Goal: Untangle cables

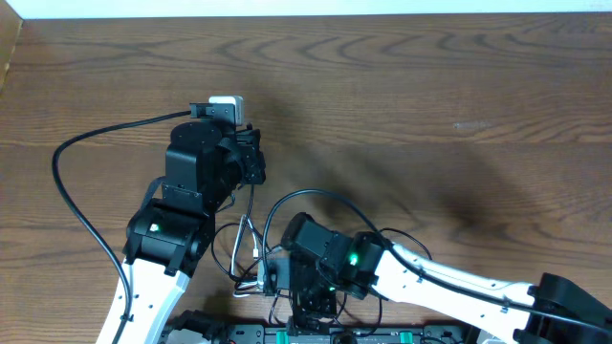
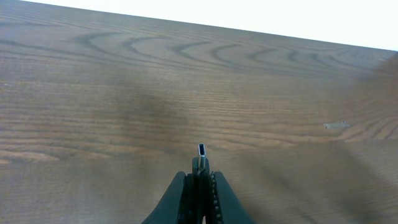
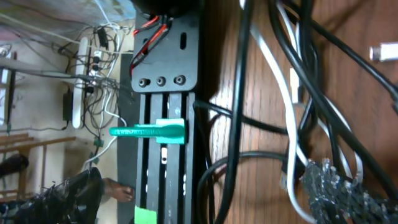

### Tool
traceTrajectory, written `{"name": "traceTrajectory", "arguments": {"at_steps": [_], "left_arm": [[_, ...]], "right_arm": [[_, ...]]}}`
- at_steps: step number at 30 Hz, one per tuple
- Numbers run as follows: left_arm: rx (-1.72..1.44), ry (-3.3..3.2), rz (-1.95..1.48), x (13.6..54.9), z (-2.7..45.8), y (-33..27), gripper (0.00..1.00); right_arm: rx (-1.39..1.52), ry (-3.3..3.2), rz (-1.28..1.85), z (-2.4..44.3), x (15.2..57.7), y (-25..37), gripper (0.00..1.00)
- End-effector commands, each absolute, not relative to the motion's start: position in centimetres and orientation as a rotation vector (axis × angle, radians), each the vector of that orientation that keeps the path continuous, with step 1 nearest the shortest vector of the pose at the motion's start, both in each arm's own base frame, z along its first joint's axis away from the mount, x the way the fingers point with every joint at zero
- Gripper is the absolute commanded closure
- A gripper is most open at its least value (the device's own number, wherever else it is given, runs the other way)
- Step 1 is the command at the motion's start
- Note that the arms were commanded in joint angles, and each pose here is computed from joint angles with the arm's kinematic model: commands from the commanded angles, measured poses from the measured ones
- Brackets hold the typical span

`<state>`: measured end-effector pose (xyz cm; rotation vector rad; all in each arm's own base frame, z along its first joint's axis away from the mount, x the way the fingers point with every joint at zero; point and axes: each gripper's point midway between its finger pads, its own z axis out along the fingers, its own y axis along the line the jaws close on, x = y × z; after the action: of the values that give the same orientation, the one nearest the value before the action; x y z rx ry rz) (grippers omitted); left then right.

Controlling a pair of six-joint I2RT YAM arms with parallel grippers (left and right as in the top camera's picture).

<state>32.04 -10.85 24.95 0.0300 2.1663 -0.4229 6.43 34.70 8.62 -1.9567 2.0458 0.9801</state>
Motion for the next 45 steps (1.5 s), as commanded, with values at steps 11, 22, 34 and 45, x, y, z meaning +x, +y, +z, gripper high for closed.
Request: {"name": "traceTrajectory", "arguments": {"at_steps": [11,22,34,45], "left_arm": [[0.043,2.154,-0.42,31.9,25.3,-10.7,0.92],[0.043,2.158,-0.419,31.9,25.2,-10.7,0.92],[0.008,2.161,-0.357,32.1,25.0,-9.7,0.92],[-0.286,2.169,-0.051,31.8,23.9,-4.0,0.93]], "right_arm": [[-1.903,1.99,0.911,5.0,8.9,38.1,0.09],[-1.498,2.205,0.584,4.9,16.3,37.1,0.99],[-0.454,2.262,0.022,13.9,38.3,17.1,0.99],[-0.168,2.257,0.273,16.2,42.2,9.1,0.99]]}}
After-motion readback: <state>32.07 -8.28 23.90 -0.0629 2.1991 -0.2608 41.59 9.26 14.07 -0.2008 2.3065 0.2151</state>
